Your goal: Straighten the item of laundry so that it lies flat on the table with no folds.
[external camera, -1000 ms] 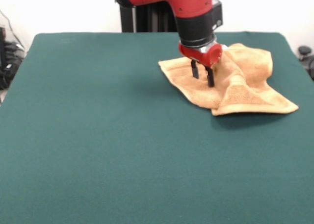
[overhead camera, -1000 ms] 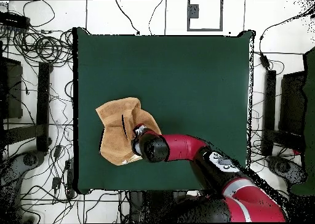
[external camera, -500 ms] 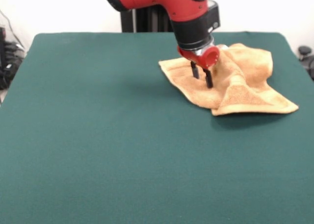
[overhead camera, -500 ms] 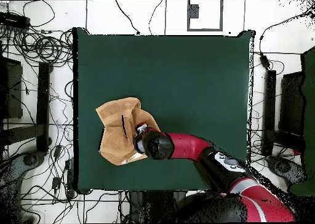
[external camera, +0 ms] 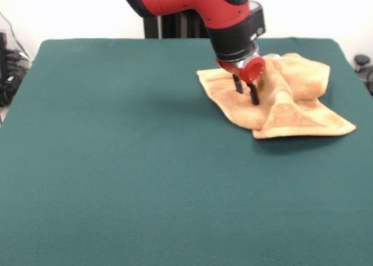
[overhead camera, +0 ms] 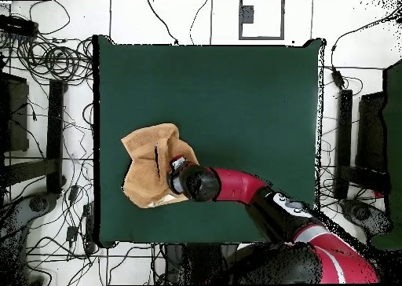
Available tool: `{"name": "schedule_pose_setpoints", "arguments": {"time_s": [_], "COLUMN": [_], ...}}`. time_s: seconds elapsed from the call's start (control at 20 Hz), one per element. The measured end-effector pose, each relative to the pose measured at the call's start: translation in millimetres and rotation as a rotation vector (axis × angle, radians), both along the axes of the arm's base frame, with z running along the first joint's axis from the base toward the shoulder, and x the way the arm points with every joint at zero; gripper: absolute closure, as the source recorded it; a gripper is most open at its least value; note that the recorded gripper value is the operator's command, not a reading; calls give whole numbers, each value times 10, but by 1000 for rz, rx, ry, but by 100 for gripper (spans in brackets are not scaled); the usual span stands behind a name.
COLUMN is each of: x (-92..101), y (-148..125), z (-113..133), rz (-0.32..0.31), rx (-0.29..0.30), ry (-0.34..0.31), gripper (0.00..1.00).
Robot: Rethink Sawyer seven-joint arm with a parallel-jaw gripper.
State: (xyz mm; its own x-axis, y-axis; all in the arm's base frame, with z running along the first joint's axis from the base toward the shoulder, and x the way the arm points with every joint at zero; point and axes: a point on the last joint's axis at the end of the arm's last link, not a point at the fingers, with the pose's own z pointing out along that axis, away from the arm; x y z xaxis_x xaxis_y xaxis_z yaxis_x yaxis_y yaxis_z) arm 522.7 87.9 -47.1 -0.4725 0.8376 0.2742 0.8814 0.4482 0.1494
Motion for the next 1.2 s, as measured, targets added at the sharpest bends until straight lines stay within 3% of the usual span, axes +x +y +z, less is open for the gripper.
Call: {"name": "schedule_pose_setpoints", "arguments": {"time_s": [0.35,0.4,0.7,1.0,1.2], "x": [-75,-157,-544,-928,-1023], "y": [465,696,1221,1496,1529], "z": [-9,-10,-42,-84,-73], "rz": [29,60,149,178,178], "rx": [21,28,48,87,95], "ry": [62,95,198,284,306], "gripper": [0,0,0,0,0]}}
